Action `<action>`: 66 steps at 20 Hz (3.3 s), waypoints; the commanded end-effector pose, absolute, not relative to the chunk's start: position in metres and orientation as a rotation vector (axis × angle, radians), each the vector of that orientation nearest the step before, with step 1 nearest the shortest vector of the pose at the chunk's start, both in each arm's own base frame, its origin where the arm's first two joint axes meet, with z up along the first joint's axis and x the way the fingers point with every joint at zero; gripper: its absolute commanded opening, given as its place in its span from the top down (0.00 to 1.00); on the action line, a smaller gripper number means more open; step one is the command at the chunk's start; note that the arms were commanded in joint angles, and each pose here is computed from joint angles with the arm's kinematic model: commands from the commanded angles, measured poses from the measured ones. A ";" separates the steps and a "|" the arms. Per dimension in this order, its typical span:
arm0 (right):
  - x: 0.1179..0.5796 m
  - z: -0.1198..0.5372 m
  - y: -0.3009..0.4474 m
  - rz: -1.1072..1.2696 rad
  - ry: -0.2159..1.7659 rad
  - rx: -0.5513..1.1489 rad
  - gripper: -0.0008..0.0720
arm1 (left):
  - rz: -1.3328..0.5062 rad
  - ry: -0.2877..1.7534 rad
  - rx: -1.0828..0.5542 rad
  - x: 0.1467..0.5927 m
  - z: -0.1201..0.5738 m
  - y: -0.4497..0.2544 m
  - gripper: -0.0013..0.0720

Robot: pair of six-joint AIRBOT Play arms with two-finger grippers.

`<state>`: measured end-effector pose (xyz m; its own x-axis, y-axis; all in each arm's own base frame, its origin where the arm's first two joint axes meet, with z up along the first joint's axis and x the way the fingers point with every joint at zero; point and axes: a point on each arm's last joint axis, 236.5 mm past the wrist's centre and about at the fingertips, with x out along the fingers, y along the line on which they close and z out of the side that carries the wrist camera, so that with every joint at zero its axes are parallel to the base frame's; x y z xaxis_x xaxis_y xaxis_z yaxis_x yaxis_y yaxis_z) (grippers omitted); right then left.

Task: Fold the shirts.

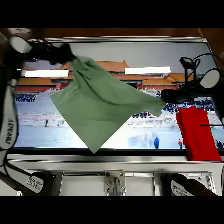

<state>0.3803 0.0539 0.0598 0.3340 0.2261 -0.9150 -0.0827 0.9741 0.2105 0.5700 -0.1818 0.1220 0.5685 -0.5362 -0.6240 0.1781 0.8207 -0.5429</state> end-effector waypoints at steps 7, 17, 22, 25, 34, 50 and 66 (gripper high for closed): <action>0.381 0.021 0.053 0.215 1.314 0.114 0.90 | -0.382 1.369 -0.422 0.478 0.066 -0.111 0.13; 0.385 0.020 0.046 0.194 1.298 0.086 0.90 | -0.234 1.601 -0.854 0.219 -0.067 -0.141 0.09; 0.387 0.021 0.046 0.193 1.290 0.087 0.90 | -0.232 1.523 -1.001 0.209 -0.099 -0.177 0.09; 0.387 0.021 0.046 0.193 1.290 0.087 0.90 | -0.220 1.511 -1.012 0.214 -0.108 -0.199 0.09; 0.388 0.021 0.046 0.187 1.287 0.093 0.90 | -0.241 1.466 -0.974 0.261 -0.117 -0.237 0.82; 0.254 0.589 0.011 0.032 -0.393 -0.071 0.90 | -0.433 -0.136 -0.174 0.237 0.562 -0.097 0.93; 0.366 0.347 -0.020 -0.025 0.575 -0.218 0.90 | -0.104 0.745 -0.130 0.321 0.277 -0.041 0.93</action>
<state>0.3205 -0.0142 0.4205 0.9497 -0.0613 -0.3070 -0.0022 0.9793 -0.2023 0.2945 -0.0611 0.3501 0.8279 -0.2347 -0.5094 0.1551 0.9686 -0.1942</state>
